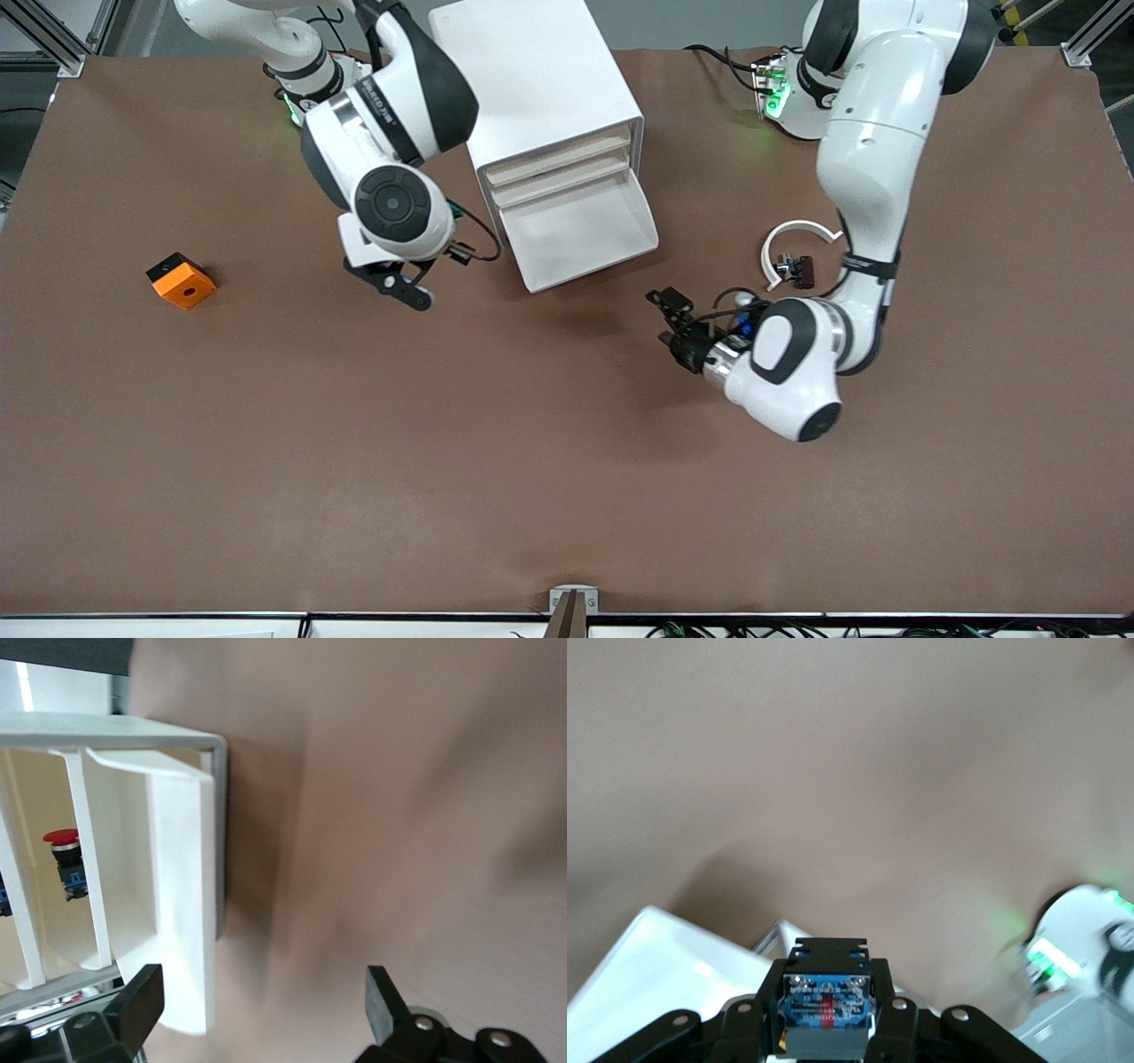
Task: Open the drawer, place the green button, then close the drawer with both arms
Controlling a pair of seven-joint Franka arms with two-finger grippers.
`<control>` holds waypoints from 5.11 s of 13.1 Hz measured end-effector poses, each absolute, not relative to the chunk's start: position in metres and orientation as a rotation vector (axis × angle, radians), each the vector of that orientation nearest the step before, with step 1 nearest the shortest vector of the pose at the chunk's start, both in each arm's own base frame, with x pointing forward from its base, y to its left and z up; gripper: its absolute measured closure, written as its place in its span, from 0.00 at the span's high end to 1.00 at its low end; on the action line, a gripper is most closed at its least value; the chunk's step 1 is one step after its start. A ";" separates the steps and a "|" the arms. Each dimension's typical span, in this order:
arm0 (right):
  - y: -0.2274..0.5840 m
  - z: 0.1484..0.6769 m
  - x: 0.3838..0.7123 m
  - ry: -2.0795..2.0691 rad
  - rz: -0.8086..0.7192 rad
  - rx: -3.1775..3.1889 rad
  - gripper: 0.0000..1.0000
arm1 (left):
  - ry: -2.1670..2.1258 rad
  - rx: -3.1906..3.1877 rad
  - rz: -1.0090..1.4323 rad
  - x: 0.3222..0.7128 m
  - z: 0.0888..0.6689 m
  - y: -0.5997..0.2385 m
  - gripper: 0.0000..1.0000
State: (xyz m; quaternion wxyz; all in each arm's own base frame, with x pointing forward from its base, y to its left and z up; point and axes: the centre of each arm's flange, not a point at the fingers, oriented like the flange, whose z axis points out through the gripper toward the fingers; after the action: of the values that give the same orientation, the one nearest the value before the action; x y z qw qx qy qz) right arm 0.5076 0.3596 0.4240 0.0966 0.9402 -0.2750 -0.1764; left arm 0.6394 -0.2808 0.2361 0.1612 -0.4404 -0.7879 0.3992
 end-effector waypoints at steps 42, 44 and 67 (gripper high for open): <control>0.523 0.279 0.401 -1.608 -0.366 2.556 0.94 | -0.382 -3.155 0.227 0.513 0.258 -0.343 1.00; 0.522 0.298 0.404 -1.569 -0.388 2.525 1.00 | -0.409 -3.168 0.298 0.502 0.248 -0.357 1.00; 0.049 0.534 0.535 -0.368 -0.599 3.116 1.00 | -0.605 -3.064 0.631 0.350 0.215 -0.502 1.00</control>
State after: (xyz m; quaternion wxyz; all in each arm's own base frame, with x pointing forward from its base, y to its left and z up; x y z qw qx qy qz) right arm 0.5351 0.0494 0.5337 -0.0264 0.9752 -0.1151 -0.1873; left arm 0.3497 -0.5015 0.2147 -0.0226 -0.9614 -0.1897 0.1981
